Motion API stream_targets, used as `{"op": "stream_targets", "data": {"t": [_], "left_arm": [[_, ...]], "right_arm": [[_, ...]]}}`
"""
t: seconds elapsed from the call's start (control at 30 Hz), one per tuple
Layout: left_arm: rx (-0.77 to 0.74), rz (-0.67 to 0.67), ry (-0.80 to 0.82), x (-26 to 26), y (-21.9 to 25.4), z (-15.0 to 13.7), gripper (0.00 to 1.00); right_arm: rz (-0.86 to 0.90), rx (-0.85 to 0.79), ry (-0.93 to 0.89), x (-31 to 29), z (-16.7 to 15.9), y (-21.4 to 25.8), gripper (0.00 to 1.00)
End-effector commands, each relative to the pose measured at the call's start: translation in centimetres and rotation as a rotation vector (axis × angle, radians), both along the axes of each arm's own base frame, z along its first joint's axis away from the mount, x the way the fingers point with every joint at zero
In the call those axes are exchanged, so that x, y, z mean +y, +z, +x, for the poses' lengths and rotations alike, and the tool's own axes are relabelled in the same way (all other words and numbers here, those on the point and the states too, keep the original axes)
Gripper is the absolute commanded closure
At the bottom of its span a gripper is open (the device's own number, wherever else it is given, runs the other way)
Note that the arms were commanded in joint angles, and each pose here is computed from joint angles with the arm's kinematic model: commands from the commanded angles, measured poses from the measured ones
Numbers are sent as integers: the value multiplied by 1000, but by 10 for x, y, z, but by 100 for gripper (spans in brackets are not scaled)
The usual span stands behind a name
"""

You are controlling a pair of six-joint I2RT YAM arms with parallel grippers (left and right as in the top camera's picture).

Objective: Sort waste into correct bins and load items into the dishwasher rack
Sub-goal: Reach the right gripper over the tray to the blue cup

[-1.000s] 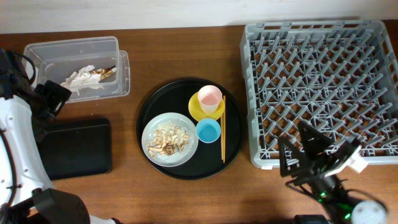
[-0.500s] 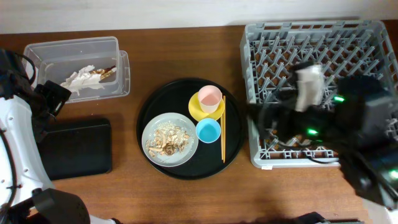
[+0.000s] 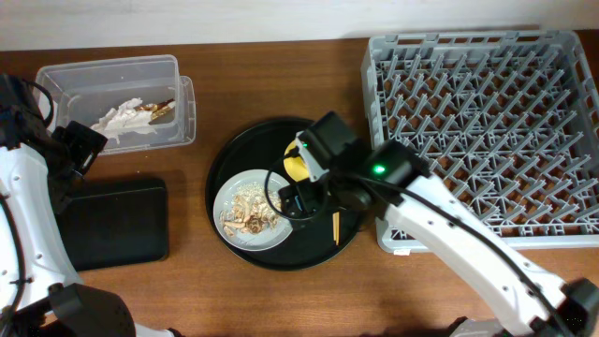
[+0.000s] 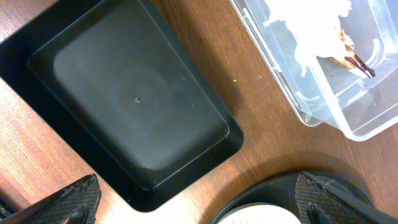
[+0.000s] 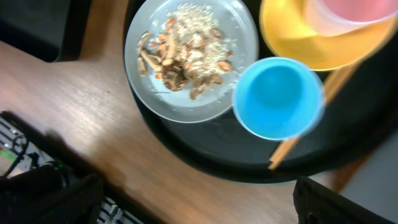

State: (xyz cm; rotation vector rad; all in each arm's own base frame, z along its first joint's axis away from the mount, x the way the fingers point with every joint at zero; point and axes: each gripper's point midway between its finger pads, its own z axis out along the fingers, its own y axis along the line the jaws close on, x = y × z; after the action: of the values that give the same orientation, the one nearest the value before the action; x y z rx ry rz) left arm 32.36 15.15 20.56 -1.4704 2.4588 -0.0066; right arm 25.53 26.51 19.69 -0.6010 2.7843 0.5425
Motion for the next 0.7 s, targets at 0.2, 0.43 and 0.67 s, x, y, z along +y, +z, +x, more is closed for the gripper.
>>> {"op": "stream_targets", "data": {"t": [0.2, 0.43, 0.67], "left_arm": [[-19, 13, 17, 3, 7, -2, 1], [-19, 13, 17, 3, 7, -2, 1], [-19, 13, 17, 3, 7, -2, 1]], "right_arm": [[217, -37, 53, 53, 18, 15, 2], [48, 28, -263, 40, 42, -36, 9], [-115, 39, -409, 23, 58, -87, 29]]}}
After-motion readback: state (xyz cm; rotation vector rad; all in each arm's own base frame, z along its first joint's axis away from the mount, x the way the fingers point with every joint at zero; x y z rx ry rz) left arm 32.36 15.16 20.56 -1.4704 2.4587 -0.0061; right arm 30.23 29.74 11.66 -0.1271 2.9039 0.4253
